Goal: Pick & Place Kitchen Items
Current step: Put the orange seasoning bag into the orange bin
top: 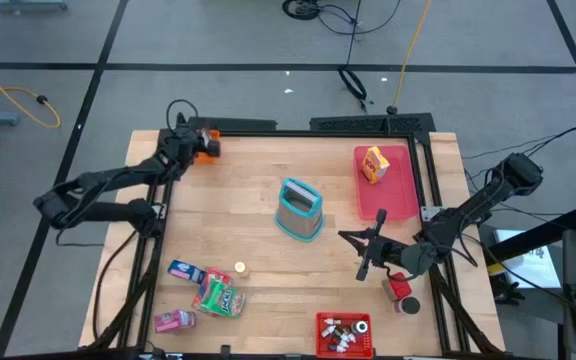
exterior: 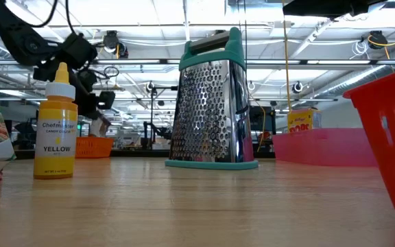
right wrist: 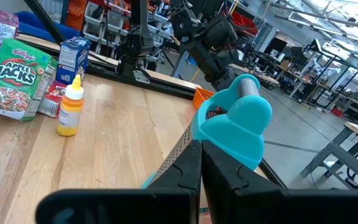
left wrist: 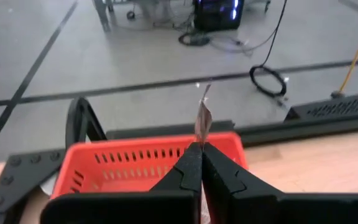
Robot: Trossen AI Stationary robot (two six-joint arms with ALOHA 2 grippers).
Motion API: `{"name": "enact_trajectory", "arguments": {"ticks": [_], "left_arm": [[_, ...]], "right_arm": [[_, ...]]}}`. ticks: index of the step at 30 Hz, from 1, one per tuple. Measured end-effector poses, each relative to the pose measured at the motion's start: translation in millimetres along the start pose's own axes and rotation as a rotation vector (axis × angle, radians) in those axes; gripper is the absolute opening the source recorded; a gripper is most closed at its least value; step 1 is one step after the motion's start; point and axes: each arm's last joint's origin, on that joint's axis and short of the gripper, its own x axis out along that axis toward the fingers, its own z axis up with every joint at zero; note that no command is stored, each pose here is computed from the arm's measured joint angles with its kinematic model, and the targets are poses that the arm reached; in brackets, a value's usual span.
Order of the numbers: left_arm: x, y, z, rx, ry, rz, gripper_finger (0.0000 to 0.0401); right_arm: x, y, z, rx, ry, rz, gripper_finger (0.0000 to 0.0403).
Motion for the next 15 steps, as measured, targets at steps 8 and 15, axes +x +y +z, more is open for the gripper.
{"name": "enact_trajectory", "arguments": {"ticks": [8, 15], "left_arm": [[6.4, -4.6, -0.7, -0.022, -0.013, -0.046, 0.0038], [5.4, -6.8, 3.4, -0.033, -0.039, -0.098, 0.0093]], "right_arm": [[0.0, 0.1, -0.3, -0.003, 0.002, 0.001, 0.0004], [-0.1, 0.2, -0.5, -0.001, 0.003, 0.002, 0.0004]]}}
